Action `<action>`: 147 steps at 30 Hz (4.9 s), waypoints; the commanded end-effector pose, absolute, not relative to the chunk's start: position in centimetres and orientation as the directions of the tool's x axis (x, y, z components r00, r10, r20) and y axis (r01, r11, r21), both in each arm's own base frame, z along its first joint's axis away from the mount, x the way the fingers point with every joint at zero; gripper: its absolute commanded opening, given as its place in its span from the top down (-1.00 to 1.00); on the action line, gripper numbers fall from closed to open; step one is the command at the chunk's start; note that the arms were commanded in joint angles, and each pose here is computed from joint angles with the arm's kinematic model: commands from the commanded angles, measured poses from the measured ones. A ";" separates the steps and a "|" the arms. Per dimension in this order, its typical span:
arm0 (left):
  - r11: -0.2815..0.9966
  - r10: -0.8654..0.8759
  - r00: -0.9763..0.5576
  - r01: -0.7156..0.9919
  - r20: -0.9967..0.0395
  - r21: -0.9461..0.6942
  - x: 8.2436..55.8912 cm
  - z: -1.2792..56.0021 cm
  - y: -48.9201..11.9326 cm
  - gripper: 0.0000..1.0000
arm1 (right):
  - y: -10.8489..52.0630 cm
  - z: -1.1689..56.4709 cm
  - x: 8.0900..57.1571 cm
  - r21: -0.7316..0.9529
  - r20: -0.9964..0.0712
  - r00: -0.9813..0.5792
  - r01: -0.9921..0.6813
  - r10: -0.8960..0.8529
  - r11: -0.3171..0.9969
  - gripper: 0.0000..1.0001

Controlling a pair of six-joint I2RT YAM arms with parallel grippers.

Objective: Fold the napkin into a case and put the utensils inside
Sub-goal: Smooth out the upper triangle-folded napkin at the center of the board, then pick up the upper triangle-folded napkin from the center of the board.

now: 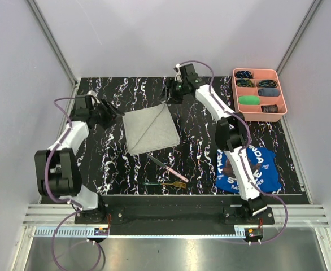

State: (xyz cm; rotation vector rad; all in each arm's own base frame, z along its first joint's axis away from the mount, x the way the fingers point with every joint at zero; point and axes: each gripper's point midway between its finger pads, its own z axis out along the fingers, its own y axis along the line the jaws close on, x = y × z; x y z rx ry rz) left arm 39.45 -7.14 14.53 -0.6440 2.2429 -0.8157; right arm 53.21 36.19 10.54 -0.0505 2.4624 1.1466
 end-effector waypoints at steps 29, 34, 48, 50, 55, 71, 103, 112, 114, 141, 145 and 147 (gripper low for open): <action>0.344 -0.938 -0.218 -0.659 -0.268 -0.668 34.1 16.1 7.7 -0.23 | 51.9 7.7 31.8 0.009 -0.595 -0.604 -0.665 -0.530 0.747 -0.11; 0.336 -0.942 -0.236 -0.650 -0.239 -0.681 34.3 15.6 7.2 -0.22 | 52.7 7.5 31.3 0.013 -0.603 -0.586 -0.685 -0.541 0.728 0.00; 0.332 -0.942 -0.257 -0.644 -0.214 -0.689 34.8 14.9 7.0 -0.22 | 53.6 4.5 30.4 0.028 -0.574 -0.578 -0.722 -0.580 0.692 0.01; 0.335 -0.941 -0.259 -0.641 -0.217 -0.690 34.9 15.0 7.0 -0.22 | 53.4 4.1 30.4 0.020 -0.569 -0.578 -0.720 -0.584 0.693 0.02; 0.341 -0.939 -0.270 -0.641 -0.214 -0.687 35.0 14.7 7.0 -0.22 | 52.3 2.3 30.4 0.001 -0.529 -0.597 -0.712 -0.603 0.703 0.03; 0.400 -0.898 -0.386 -0.518 -0.211 -0.756 36.0 14.1 5.1 -0.34 | 48.2 -0.6 31.0 -0.158 -0.434 -0.577 -0.708 -0.692 0.688 0.90; 0.350 -0.807 -0.589 -0.426 -0.038 -0.835 44.2 7.8 -5.0 -0.50 | 49.9 13.7 33.6 0.208 -0.670 -0.608 -0.705 -0.426 0.678 1.00; 0.376 -0.802 -0.596 -0.463 -0.032 -0.803 46.0 6.3 -5.9 -0.39 | 49.5 14.6 34.1 0.216 -0.682 -0.607 -0.699 -0.407 0.681 1.00; 0.381 -0.801 -0.599 -0.478 -0.024 -0.792 46.1 5.8 -6.1 -0.37 | 49.4 14.5 34.3 0.219 -0.683 -0.609 -0.697 -0.403 0.683 1.00; 0.443 -0.795 -0.594 -0.438 -0.118 -0.782 48.9 9.2 -5.3 1.00 | 50.0 16.0 33.6 0.301 -0.694 -0.620 -0.712 -0.367 0.635 1.00; 0.439 -0.813 -0.560 -0.415 -0.157 -0.797 47.3 12.2 -3.4 1.00 | 51.4 17.1 31.7 0.318 -0.702 -0.603 -0.742 -0.379 0.590 1.00; 0.430 -0.829 -0.536 -0.431 -0.159 -0.793 45.8 12.4 -1.9 1.00 | 52.4 17.3 29.9 0.328 -0.699 -0.595 -0.760 -0.397 0.562 1.00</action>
